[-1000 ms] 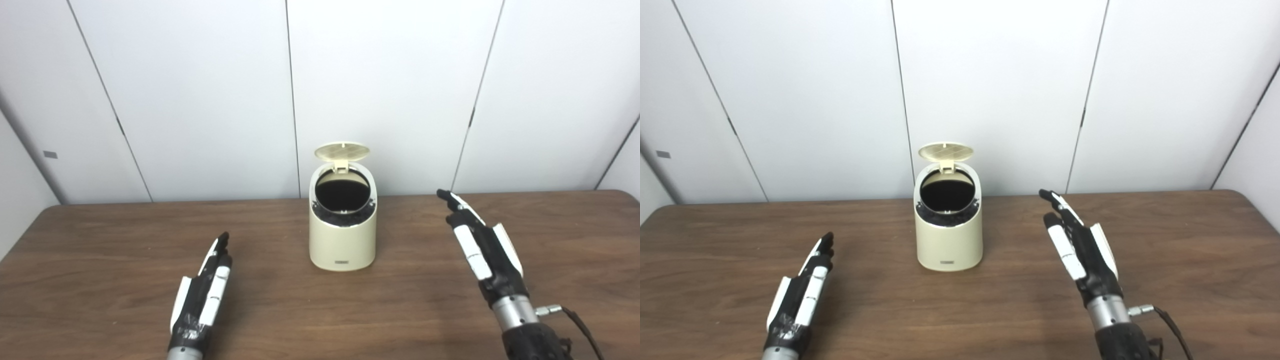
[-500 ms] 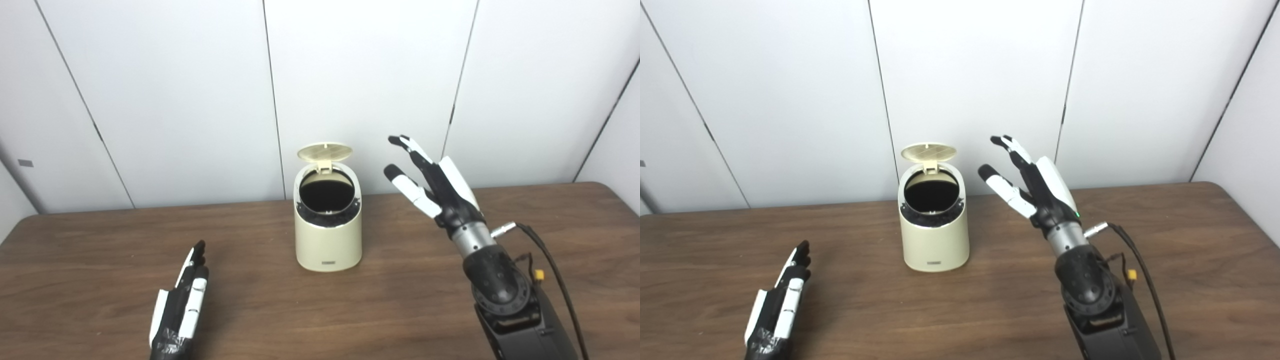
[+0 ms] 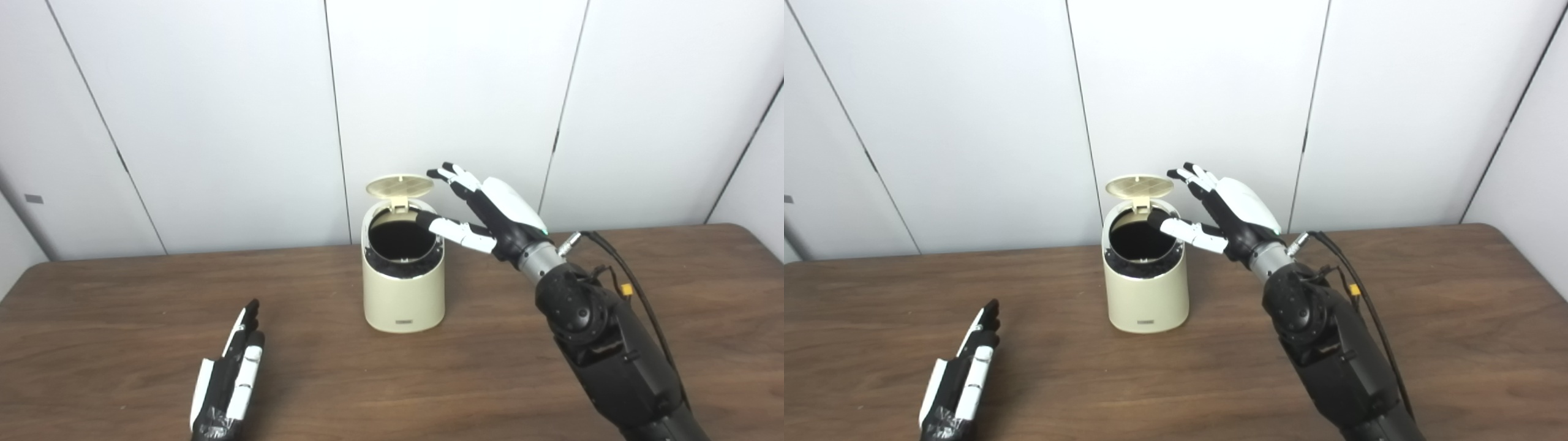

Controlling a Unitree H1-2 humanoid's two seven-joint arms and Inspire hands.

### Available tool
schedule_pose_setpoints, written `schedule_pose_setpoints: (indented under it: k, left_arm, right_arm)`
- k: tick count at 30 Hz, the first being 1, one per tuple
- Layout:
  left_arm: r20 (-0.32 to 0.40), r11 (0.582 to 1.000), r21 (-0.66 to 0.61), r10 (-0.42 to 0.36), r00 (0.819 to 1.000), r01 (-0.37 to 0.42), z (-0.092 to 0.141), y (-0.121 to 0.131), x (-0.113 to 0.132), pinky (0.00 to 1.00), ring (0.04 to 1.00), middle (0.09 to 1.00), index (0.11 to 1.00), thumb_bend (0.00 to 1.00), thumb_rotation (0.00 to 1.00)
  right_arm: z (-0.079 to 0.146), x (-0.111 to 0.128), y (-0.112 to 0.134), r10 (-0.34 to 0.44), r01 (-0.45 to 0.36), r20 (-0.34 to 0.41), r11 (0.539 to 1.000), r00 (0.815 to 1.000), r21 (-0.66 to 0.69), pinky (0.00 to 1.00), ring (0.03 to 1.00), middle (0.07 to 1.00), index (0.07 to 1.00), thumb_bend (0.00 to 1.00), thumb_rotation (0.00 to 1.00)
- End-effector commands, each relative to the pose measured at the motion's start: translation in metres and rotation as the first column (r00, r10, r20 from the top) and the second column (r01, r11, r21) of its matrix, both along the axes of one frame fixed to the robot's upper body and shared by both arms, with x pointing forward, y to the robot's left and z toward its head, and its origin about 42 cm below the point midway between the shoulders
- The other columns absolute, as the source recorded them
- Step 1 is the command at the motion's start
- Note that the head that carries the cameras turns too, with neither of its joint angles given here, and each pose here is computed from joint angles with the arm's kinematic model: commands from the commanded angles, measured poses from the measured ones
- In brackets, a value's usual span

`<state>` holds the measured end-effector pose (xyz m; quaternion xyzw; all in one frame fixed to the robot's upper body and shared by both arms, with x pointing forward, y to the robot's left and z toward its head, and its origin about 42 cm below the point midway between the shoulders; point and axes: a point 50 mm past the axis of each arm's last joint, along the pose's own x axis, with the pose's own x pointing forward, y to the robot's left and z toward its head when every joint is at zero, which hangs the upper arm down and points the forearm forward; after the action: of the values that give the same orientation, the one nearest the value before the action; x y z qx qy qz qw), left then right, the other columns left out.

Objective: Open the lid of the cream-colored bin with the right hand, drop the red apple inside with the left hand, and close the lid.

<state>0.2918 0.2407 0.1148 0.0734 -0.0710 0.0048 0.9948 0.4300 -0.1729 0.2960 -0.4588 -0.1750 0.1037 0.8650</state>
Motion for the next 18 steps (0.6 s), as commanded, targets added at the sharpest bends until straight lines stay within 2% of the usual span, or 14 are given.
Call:
schedule_pose_setpoints:
  k: [1,9,18]
  left_arm:
    - [-0.01,1.0,0.006,-0.005,1.0,0.005,-0.003,-0.003,-0.006,1.0,1.0,1.0,1.0,0.53,0.94]
    - [-0.024,1.0,-0.012,0.006,1.0,-0.007,0.002,-0.003,-0.007,1.0,1.0,1.0,1.0,0.52,0.91]
    - [-0.044,1.0,-0.001,-0.007,0.999,0.007,0.002,-0.007,-0.01,1.0,1.0,1.0,1.0,0.5,0.92]
  right_arm:
    - [0.032,0.006,0.006,0.03,-0.025,0.092,0.998,0.995,-0.054,0.89,1.0,1.0,0.934,0.6,1.0]
    - [0.032,0.0,0.01,0.058,-0.041,0.121,0.989,0.991,-0.145,0.91,1.0,1.0,0.902,0.58,0.98]
    - [0.036,-0.008,-0.001,0.058,-0.033,0.132,0.983,0.99,-0.18,0.9,1.0,1.0,0.898,0.55,0.96]
